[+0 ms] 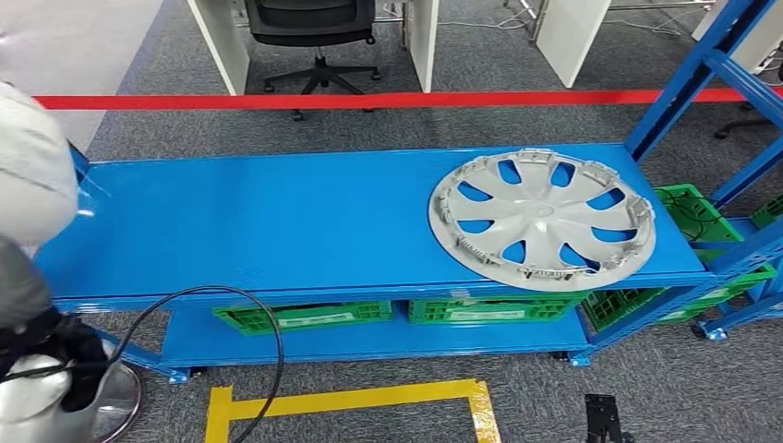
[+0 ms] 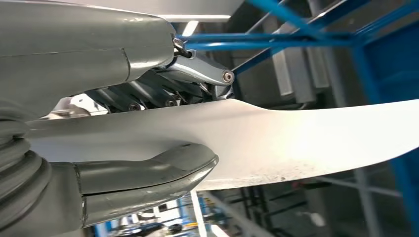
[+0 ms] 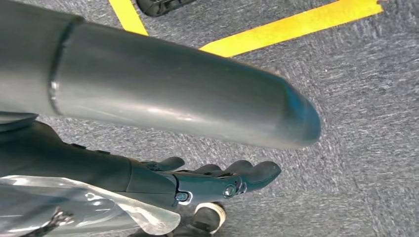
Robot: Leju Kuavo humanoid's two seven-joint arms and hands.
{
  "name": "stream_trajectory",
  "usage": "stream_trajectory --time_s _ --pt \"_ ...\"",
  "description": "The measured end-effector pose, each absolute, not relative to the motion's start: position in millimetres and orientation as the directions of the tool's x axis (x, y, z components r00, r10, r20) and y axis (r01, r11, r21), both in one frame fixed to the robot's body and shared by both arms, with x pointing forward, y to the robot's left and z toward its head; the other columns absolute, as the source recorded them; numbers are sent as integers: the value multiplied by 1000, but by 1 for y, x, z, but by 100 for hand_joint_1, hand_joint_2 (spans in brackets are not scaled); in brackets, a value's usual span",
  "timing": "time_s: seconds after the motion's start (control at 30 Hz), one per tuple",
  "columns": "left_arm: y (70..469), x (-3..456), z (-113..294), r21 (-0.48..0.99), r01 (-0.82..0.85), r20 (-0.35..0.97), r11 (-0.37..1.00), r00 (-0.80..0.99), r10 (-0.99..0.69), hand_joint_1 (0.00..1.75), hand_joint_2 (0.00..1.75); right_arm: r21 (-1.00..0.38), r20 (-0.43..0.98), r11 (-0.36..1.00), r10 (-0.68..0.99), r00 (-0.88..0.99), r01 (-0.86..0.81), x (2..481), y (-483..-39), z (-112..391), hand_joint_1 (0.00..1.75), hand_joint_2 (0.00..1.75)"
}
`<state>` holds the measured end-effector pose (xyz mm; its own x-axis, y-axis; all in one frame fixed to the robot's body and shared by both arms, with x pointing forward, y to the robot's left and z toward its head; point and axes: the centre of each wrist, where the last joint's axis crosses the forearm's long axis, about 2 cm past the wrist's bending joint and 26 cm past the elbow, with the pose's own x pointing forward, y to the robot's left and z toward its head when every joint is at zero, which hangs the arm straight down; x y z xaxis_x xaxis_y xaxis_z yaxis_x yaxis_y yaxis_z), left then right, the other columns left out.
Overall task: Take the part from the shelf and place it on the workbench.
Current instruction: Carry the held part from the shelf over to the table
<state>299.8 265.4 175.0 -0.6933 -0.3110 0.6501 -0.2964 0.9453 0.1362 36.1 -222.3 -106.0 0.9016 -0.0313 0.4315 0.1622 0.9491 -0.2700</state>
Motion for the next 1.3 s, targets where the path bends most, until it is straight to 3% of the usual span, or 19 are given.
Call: stream_trajectory --time_s 0.27,0.63,1.3 --pt "265 268 183 50 -237 614 970 -759 -217 175 175 -237 413 961 -35 910 144 33 -218 -106 0 0" --pt "249 207 163 -7 -103 685 995 -725 -71 175 175 -261 390 950 -57 919 170 29 -215 -106 0 0" --pt "240 198 158 -13 -38 716 999 -697 -17 175 175 -249 368 950 -87 926 188 28 -213 -105 0 0"
